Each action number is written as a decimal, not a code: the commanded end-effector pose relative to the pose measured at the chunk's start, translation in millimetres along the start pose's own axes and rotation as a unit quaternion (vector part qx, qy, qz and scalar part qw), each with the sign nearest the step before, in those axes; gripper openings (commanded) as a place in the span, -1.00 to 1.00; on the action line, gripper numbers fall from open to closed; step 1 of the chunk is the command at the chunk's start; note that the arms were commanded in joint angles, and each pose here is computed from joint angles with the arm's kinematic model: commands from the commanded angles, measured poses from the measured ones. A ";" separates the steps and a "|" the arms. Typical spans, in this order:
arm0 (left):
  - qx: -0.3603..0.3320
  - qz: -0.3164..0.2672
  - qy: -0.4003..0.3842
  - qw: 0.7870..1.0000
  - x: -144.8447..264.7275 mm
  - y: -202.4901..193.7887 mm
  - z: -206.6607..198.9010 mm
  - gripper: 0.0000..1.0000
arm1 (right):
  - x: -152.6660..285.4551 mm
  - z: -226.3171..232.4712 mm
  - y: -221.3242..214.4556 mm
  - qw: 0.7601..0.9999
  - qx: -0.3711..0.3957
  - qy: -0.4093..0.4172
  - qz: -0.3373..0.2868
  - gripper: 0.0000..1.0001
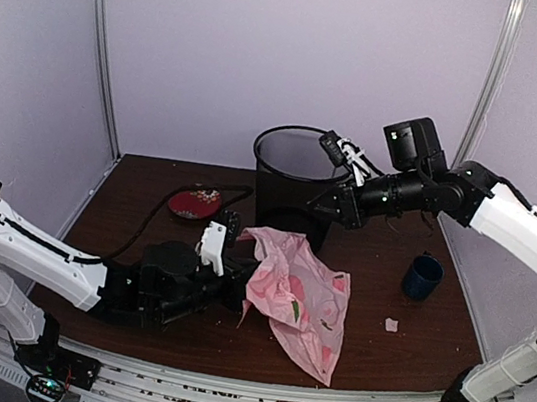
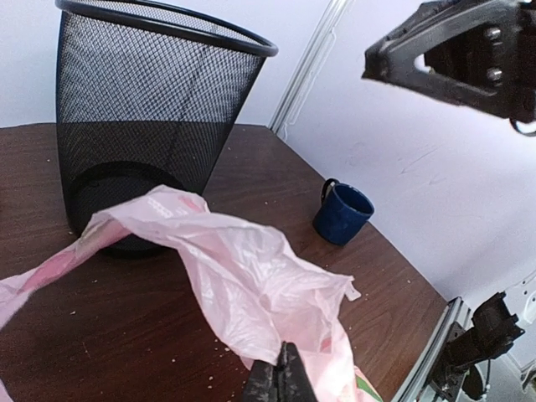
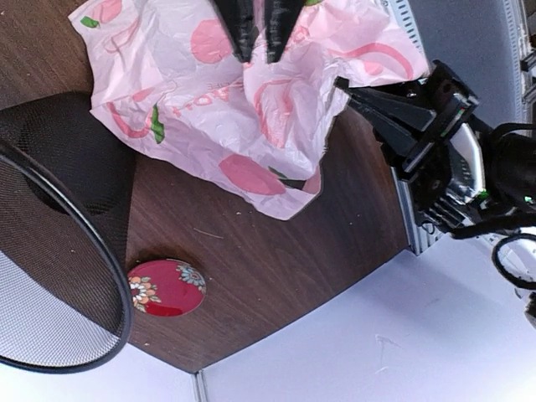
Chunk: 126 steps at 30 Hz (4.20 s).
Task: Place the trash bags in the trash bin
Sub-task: Open the bag opening at the center of the board.
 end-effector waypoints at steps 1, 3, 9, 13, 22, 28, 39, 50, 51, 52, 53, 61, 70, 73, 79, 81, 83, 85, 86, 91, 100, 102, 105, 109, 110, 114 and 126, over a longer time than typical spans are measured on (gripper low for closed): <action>-0.032 -0.004 0.016 0.999 -3.7 -4.8 -10.5 -1.00 | -2.3 7.8 0.0 0.999 0.003 0.030 -0.010 -0.30; -0.039 -0.008 0.011 0.999 -5.9 -4.8 -16.8 -1.00 | -16.6 9.3 -3.1 0.998 -0.010 0.061 0.010 -0.13; -0.034 -0.018 0.009 0.999 -7.0 -3.6 -21.9 -1.00 | -47.7 18.2 -9.7 0.991 -0.020 0.116 0.064 0.11; -0.032 -0.023 0.010 0.999 -5.7 -2.0 -22.2 -1.00 | -59.0 24.7 -20.3 0.986 -0.023 0.138 0.090 0.10; -0.039 -0.020 0.010 0.999 -7.9 -2.9 -24.1 -1.00 | -66.0 31.8 -23.8 0.983 -0.022 0.156 0.098 -0.10; -0.046 -0.018 0.011 0.999 -7.7 -3.4 -26.2 -1.00 | -74.1 29.2 -26.4 0.982 -0.036 0.152 0.105 -0.28; -0.048 -0.020 0.042 0.998 -2.9 -6.7 -14.5 -1.00 | -57.4 13.0 -11.4 0.990 -0.038 0.115 0.069 -1.00; 0.017 0.000 0.212 0.977 15.9 -48.5 63.2 -1.00 | 34.0 -18.9 4.9 0.996 0.019 -0.083 -0.006 -1.00; 0.020 0.003 0.222 0.975 16.6 -52.2 68.3 -1.00 | 41.1 -18.6 5.5 0.995 0.025 -0.098 -0.011 -1.00; 0.023 0.007 0.233 0.972 17.2 -56.1 72.6 -1.00 | 47.4 -18.2 6.2 0.993 0.030 -0.110 -0.015 -1.00; 0.024 0.010 0.241 0.970 18.2 -58.9 76.1 -1.00 | 53.5 -17.1 6.8 0.992 0.035 -0.120 -0.019 -1.00; 0.001 0.025 0.129 0.991 25.2 -51.3 50.0 -0.53 | 54.3 -9.3 -18.9 0.990 0.087 -0.111 -0.009 -1.00; -0.090 -0.021 0.045 0.995 84.5 -7.6 -2.1 0.57 | 29.8 -16.3 -30.2 0.988 0.116 -0.104 0.008 -1.00; -0.090 -0.020 0.027 0.995 96.7 2.4 -2.1 0.60 | 26.0 -12.9 -29.1 0.990 0.108 -0.086 -0.004 -1.00; -0.134 -0.017 0.087 0.987 70.6 24.4 -49.4 0.83 | 11.9 0.5 -33.6 0.990 0.125 -0.066 0.010 -1.00; -0.138 -0.007 0.142 0.980 51.7 25.6 -68.5 0.95 | 7.3 2.7 -34.6 0.990 0.123 -0.065 0.012 -1.00; -0.139 -0.005 0.176 0.974 33.9 25.7 -84.6 0.96 | 6.0 2.8 -33.4 0.991 0.117 -0.065 0.007 -1.00; -0.149 0.002 0.207 0.967 18.1 12.5 -81.7 0.96 | 6.4 4.7 -31.7 0.992 0.114 -0.057 0.001 -1.00; -0.148 0.006 0.217 0.965 10.4 5.9 -77.1 0.96 | 6.8 6.6 -31.0 0.992 0.114 -0.050 -0.001 -1.00; -0.114 -0.008 0.263 0.958 -13.0 -2.1 -43.7 0.96 | 13.3 15.9 -30.1 0.992 0.121 -0.022 -0.014 -1.00; -0.070 -0.031 0.334 0.939 -15.3 -3.1 57.6 0.92 | 37.5 37.9 -34.9 0.986 0.159 0.026 -0.039 -1.00; -0.076 -0.035 0.360 0.929 -11.9 -3.8 76.3 0.86 | 43.0 38.7 -34.2 0.985 0.165 0.019 -0.042 -1.00; -0.092 -0.047 0.376 0.921 3.4 -2.1 89.9 0.71 | 43.5 33.8 -39.5 0.986 0.167 -0.003 -0.029 -1.00; -0.083 -0.070 0.379 0.919 26.0 14.8 99.6 0.62 | 45.6 28.7 -46.6 0.987 0.160 -0.019 -0.020 -1.00; -0.088 -0.069 0.363 0.925 29.1 18.9 96.7 0.59 | 45.0 28.0 -48.7 0.987 0.160 -0.021 -0.017 -1.00; -0.136 -0.028 0.215 0.967 36.6 25.3 73.4 0.45 | 39.8 24.9 -54.7 0.988 0.152 -0.028 -0.004 -1.00; -0.058 -0.001 0.081 0.995 54.1 46.1 13.3 0.83 | 16.3 14.1 -52.7 0.993 0.120 -0.024 0.005 -1.00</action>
Point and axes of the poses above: each gripper's point midway between its finger pads, its own x axis back along the fingers, its own z axis along the line the jaws close on, y = z × x, the point moved 8 cm from there along x, back along the fingers, and after that the axes turned 14 degrees about x, right-handed, at the moved point
